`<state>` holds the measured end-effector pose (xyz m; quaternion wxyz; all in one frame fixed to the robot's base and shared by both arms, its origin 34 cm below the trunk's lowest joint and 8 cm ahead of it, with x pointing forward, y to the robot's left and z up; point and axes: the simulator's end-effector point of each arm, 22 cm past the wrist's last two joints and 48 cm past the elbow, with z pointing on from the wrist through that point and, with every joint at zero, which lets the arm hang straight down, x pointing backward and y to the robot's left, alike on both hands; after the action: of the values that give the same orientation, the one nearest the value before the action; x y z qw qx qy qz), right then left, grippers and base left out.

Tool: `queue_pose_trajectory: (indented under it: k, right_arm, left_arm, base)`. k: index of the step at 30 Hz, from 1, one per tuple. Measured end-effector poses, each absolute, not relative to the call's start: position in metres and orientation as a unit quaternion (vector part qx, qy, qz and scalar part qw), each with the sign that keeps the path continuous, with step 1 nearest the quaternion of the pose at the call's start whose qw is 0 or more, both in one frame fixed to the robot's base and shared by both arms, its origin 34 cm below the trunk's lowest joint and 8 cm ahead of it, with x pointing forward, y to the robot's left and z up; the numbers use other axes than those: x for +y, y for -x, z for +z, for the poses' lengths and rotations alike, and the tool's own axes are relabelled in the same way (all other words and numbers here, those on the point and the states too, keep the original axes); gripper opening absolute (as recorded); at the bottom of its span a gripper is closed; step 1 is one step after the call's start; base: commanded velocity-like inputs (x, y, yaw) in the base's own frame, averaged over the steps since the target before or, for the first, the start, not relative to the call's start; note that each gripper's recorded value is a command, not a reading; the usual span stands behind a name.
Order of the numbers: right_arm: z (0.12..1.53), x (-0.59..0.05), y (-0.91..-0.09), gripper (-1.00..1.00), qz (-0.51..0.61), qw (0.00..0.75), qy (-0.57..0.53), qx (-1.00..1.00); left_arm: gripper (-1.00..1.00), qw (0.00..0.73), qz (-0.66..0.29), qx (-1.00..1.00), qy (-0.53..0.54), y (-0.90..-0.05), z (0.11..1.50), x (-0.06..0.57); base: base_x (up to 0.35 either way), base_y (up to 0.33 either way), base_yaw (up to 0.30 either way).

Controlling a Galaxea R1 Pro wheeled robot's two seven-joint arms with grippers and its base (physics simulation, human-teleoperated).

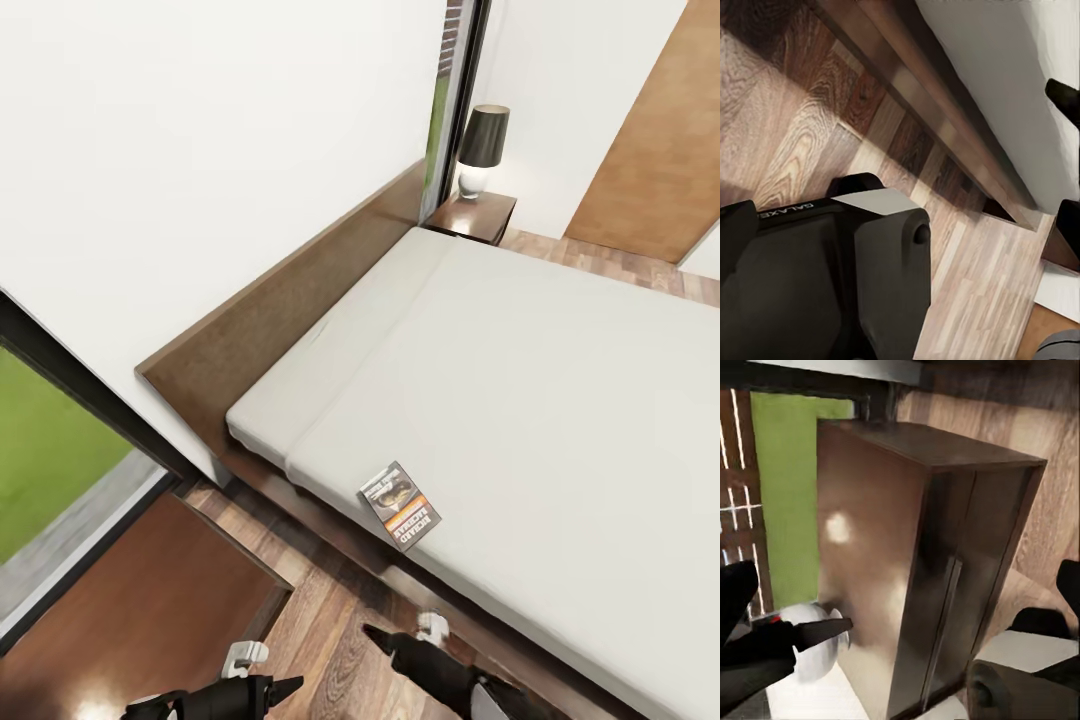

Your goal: In the bedroom, move the book from the bed onto either nightstand, and place the two sandals side by side next to the bed.

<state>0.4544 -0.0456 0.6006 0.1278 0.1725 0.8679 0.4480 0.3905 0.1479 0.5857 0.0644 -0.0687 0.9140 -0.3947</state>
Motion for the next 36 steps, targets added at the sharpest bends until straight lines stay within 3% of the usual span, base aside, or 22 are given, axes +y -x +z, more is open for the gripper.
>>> queue_pose_trajectory:
  k: [10,29,36]
  right_arm:
    - [0.642,-0.061,-0.555,1.0,0.469,0.246,-0.229,0.817]
    - [0.634,-0.039,-0.53,1.0,0.477,0.21,-0.255,0.815]
    - [0.637,-0.068,-0.557,1.0,0.469,0.246,-0.369,0.764]
  left_arm:
    - [1.0,0.066,-0.396,0.914,0.068,-0.391,0.586,0.147]
    - [1.0,0.065,-0.396,0.913,0.068,-0.391,0.586,0.146]
    - [1.0,0.065,-0.396,0.913,0.067,-0.391,0.586,0.146]
  base:
    - [0.0,0.0,0.0]
    - [0.0,0.0,0.0]
    - [0.0,0.0,0.0]
